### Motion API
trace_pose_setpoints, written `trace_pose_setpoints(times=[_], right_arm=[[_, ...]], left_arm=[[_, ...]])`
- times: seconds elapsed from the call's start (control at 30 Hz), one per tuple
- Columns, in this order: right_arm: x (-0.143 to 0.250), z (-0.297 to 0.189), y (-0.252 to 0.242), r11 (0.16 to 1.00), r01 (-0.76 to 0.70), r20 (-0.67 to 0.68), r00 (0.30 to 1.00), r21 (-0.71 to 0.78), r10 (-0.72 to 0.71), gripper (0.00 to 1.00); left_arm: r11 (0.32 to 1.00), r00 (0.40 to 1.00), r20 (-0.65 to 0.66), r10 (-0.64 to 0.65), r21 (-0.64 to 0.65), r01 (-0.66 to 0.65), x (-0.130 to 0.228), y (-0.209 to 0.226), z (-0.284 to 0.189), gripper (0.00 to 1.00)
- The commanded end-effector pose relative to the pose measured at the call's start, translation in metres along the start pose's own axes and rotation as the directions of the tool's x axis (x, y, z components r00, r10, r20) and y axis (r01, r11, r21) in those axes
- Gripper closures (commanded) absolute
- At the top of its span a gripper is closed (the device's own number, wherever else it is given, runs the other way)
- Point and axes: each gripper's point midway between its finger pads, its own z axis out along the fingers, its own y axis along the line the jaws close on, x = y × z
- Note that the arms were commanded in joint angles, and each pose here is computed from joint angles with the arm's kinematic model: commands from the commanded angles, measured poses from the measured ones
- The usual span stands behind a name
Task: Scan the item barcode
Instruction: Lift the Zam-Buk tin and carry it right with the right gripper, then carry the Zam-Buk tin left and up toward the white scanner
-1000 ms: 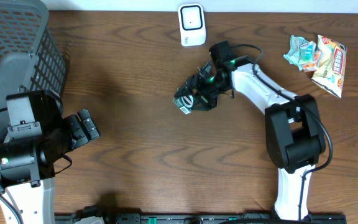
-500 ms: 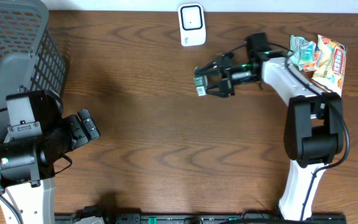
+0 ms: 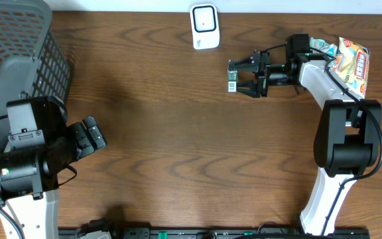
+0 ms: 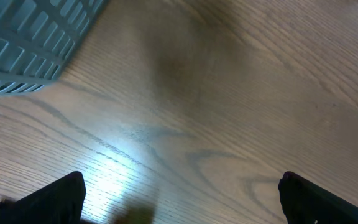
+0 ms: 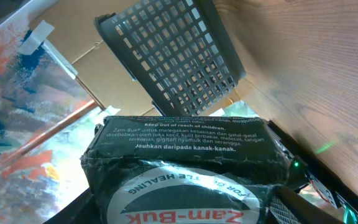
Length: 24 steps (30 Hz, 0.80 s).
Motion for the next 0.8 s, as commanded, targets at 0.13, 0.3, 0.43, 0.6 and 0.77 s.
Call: trace_pose_setpoints(times=[0.13, 0.3, 0.43, 0.6, 0.77], right_arm=[[0.0079, -0.0003, 0.0069, 1.0, 0.016, -0.026, 1.0, -0.027, -0.016, 0.41], [0.0079, 0.0026, 0.0054, 1.0, 0.016, -0.025, 1.0, -0.017, -0.017, 0.41], [0.008, 0.0029, 0.0053, 1.0, 0.016, -0.026, 1.0, -0.016, -0.017, 0.41], [0.007, 0.003, 0.0043, 1.0, 0.018, -0.02, 1.0, -0.01, -0.018, 0.41], [0.0034, 0.0041, -0.0001, 1.0, 0.02, 0.001, 1.0, 0.016, -0.02, 0.41]], left_arm=[[1.0, 1.0, 0.003, -0.014, -0.019, 0.014, -0.0005, 0.0041, 0.0005, 0.02], [1.0, 1.0, 0.003, -0.014, -0.019, 0.014, -0.0005, 0.0041, 0.0005, 0.02], [1.0, 1.0, 0.003, -0.014, -0.019, 0.014, -0.0005, 0.0041, 0.0005, 0.02], [1.0, 1.0, 0.003, -0.014, -0.019, 0.014, -0.0005, 0.0041, 0.0005, 0.02], [1.0, 1.0, 0.003, -0.014, -0.019, 0.014, -0.0005, 0.0041, 0.0005, 0.03]])
